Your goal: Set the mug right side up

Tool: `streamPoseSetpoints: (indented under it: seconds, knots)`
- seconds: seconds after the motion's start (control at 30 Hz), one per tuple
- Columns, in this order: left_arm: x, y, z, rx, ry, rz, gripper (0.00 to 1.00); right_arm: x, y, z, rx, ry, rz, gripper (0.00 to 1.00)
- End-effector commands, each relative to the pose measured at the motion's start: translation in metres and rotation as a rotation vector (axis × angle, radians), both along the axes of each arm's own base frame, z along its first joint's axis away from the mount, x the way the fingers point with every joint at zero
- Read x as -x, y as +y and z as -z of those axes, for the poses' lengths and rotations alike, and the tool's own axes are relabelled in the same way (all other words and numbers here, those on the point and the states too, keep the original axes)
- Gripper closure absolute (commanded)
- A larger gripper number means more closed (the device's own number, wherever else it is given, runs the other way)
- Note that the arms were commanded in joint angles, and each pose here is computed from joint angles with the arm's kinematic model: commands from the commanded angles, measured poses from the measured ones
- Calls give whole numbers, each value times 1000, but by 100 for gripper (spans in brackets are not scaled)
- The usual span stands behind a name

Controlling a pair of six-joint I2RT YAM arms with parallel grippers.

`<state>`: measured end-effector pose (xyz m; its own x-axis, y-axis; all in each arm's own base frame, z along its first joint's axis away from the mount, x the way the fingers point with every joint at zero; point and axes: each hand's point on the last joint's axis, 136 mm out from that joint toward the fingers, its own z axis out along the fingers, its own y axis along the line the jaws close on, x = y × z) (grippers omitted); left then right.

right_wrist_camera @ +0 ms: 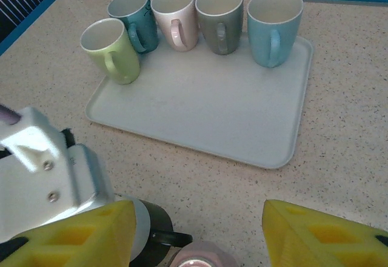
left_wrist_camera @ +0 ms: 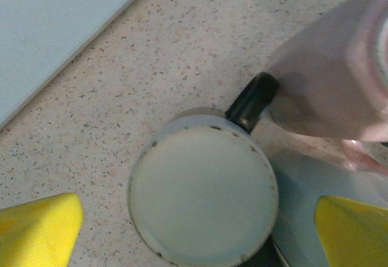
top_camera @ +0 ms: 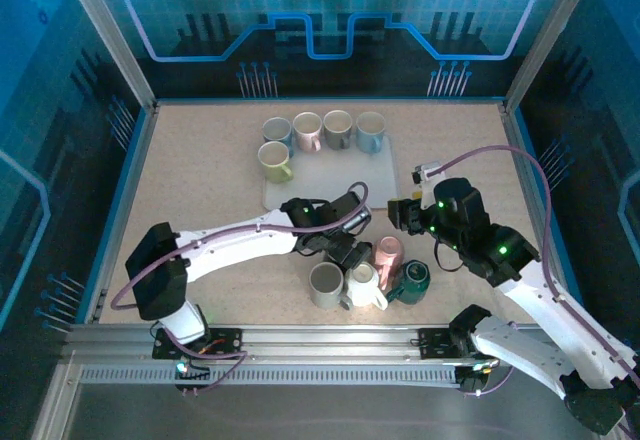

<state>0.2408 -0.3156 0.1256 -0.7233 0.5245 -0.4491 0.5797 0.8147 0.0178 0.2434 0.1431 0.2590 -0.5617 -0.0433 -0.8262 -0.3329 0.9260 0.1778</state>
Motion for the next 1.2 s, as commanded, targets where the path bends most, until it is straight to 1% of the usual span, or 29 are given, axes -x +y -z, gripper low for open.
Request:
streamPoseSetpoints:
  seconds: [0.0, 0.13, 0.33, 0.47, 0.63, 0.73, 0.77, 0.83, 0.97, 1.17]
  knots:
    - [-11, -3, 2, 42, 7, -36, 1, 0, -2, 1, -2, -6, -1, 42]
    - [-13, -8, 11, 61, 36, -42, 1, 2, -2, 7, 2, 7, -6, 41]
    - [-7, -6, 32, 86, 118, -61, 1, 2, 0, 8, -5, 10, -13, 42]
    - [-2, -1, 42, 73, 140, -64, 1, 2, 1, 8, -9, 11, -15, 41]
    - [-5, 18, 48, 25, 126, -98, 1, 1, 3, 10, -11, 17, -19, 41]
    - [-7, 28, 49, 20, 122, -120, 2, 1, 3, 9, -15, 15, -18, 41]
    - [-7, 30, 49, 21, 123, -124, 2, 2, 2, 20, -2, 37, -18, 42]
    - [-7, 33, 52, 17, 129, -125, 4, 2, 3, 22, -3, 41, -18, 41]
    - [-8, 34, 63, -4, 135, -121, 11, 0, 6, 25, -8, 53, -22, 41]
    - [-9, 32, 70, -5, 144, -116, 27, -1, 7, 26, -13, 59, -21, 42]
